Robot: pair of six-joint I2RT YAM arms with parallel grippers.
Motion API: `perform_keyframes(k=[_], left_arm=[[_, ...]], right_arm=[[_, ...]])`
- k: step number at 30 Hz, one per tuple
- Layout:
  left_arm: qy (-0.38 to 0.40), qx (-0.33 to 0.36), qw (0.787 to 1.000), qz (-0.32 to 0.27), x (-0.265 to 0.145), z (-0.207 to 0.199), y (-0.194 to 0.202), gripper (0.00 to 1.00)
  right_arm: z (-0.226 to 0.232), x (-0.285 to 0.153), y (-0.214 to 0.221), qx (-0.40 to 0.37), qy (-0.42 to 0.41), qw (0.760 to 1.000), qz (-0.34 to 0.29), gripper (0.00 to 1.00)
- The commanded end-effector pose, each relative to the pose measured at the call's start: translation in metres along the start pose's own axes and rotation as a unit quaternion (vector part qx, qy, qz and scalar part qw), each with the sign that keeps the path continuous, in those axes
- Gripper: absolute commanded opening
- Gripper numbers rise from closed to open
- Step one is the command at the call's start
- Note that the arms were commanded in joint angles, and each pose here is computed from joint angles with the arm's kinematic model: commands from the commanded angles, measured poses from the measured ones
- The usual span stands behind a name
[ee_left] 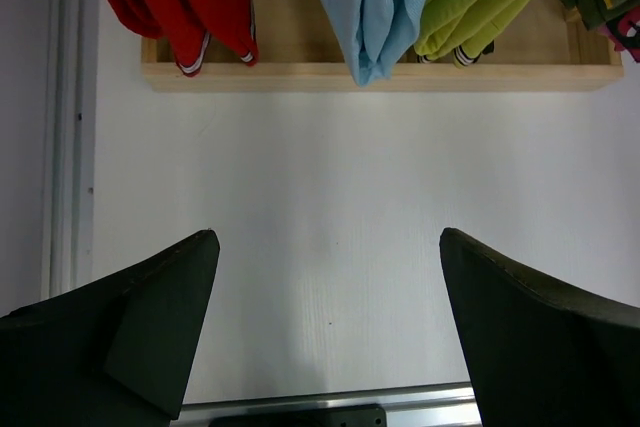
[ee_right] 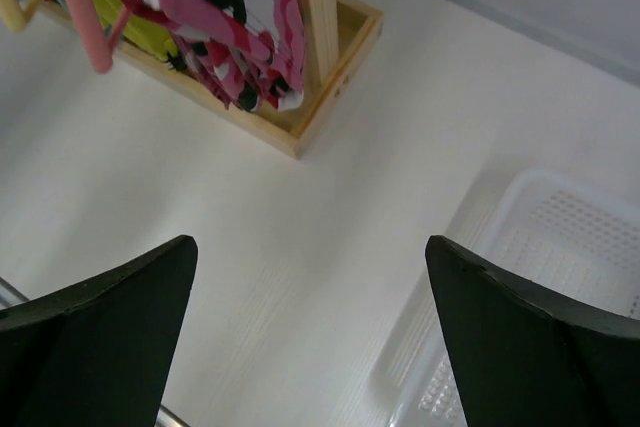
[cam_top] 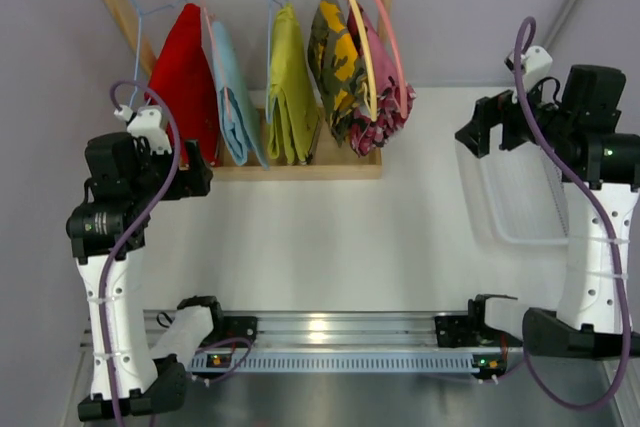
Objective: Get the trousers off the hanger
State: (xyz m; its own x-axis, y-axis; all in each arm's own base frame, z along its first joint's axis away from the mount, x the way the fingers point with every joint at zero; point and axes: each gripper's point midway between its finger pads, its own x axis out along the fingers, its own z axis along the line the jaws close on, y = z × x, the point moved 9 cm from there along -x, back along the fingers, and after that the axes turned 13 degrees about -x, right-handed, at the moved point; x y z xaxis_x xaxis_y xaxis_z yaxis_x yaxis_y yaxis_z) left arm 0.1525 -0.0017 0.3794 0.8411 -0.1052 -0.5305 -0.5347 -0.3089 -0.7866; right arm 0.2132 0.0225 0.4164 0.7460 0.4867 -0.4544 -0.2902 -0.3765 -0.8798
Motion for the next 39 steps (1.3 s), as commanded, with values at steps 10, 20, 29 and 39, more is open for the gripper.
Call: perform_keyframes(k=[10,20,29,39], left_arm=[[0.027,0.021,0.998,-0.057,-0.025,-0.009,-0.009,0.99],[0.033,0.025,0.997,-0.072,-0.032,-0.012,-0.015,0.99],[0.038,0.021,0.997,-0.068,-0.030,-0.013,-0.017,0.99],[0.058,0.024,0.996,-0.068,-0.031,-0.018,-0.025,0.99]], right_arm=[[-0.024,0.007,-0.108,-0.013,-0.009,0.988,-0.154,0.99],[0.003,0.046,-0.162,0.012,-0.038,0.972,-0.233,0.99],[0.026,0.086,-0.169,0.005,-0.024,0.976,-0.215,0.82],[0.039,0.124,-0.162,-0.012,0.011,0.984,-0.177,0.60]])
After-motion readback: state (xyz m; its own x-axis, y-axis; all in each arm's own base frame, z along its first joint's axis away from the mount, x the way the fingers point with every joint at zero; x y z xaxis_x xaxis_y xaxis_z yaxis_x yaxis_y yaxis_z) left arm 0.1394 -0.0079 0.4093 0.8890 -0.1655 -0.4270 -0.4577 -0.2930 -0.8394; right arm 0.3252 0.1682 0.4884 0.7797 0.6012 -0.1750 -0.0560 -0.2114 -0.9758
